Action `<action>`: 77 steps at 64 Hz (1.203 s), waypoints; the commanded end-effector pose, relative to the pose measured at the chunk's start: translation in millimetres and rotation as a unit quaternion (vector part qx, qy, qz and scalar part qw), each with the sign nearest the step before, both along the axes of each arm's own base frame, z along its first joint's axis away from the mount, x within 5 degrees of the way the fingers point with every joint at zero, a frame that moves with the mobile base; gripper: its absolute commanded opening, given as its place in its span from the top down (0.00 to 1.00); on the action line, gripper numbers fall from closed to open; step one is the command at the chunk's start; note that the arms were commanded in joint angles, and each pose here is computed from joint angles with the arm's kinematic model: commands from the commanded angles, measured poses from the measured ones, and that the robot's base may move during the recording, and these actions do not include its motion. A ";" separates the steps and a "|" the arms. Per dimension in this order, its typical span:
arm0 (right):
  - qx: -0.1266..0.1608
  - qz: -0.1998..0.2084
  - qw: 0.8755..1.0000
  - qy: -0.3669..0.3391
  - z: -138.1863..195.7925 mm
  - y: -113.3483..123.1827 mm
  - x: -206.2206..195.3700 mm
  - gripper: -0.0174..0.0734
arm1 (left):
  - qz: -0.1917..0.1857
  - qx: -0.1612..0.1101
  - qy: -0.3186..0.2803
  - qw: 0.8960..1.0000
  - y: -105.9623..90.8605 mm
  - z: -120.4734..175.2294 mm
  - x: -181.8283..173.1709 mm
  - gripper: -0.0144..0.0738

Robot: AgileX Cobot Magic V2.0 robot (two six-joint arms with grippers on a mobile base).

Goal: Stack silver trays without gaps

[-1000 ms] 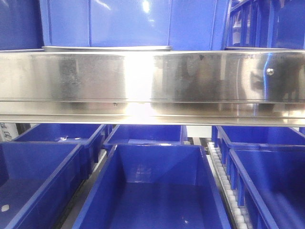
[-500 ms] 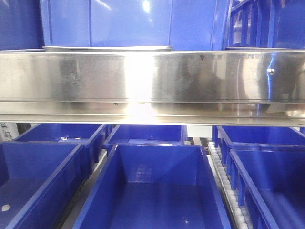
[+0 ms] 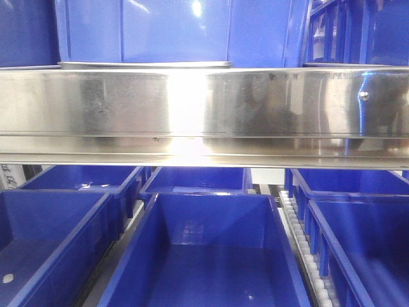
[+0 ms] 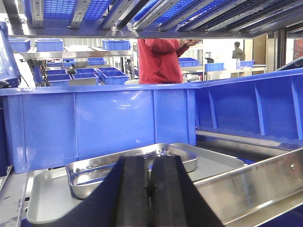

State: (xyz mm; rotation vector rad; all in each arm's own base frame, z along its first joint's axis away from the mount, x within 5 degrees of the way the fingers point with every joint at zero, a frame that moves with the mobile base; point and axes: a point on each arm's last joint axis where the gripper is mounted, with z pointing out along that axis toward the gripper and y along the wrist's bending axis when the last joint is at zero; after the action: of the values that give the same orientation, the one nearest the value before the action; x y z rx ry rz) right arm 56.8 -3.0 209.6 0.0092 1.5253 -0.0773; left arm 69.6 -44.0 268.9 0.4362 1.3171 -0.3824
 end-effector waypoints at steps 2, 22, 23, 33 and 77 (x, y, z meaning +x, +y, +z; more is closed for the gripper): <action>-0.001 -0.005 1.000 -0.014 2.5 -0.6 -0.7 0.90 | -0.008 -0.002 -0.010 1.000 -0.9 2.2 -1.6 0.85; -0.001 -0.005 1.000 -0.014 2.5 -0.6 -0.7 0.90 | -0.008 -0.002 -0.010 1.000 -0.9 2.2 -1.6 0.85; -0.001 -0.005 1.000 -0.014 2.5 -0.6 -0.7 0.90 | -0.008 -0.002 -0.010 1.000 -0.9 2.2 -1.6 0.85; -0.016 -0.006 1.000 -0.020 3.6 -0.7 -0.8 0.90 | -0.008 -0.002 -0.010 1.000 -0.9 2.2 -1.6 0.85; -0.028 -0.008 0.999 -0.027 5.1 -0.7 -0.9 0.90 | -0.008 -0.002 -0.010 1.000 -0.9 2.2 -1.6 0.85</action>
State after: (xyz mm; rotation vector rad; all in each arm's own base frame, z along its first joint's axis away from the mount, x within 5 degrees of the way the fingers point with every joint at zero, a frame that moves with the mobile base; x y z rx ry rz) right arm 56.5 -3.3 213.9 -0.0232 1.4785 -0.1189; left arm 69.6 -44.0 268.9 0.4362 1.3171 -0.3824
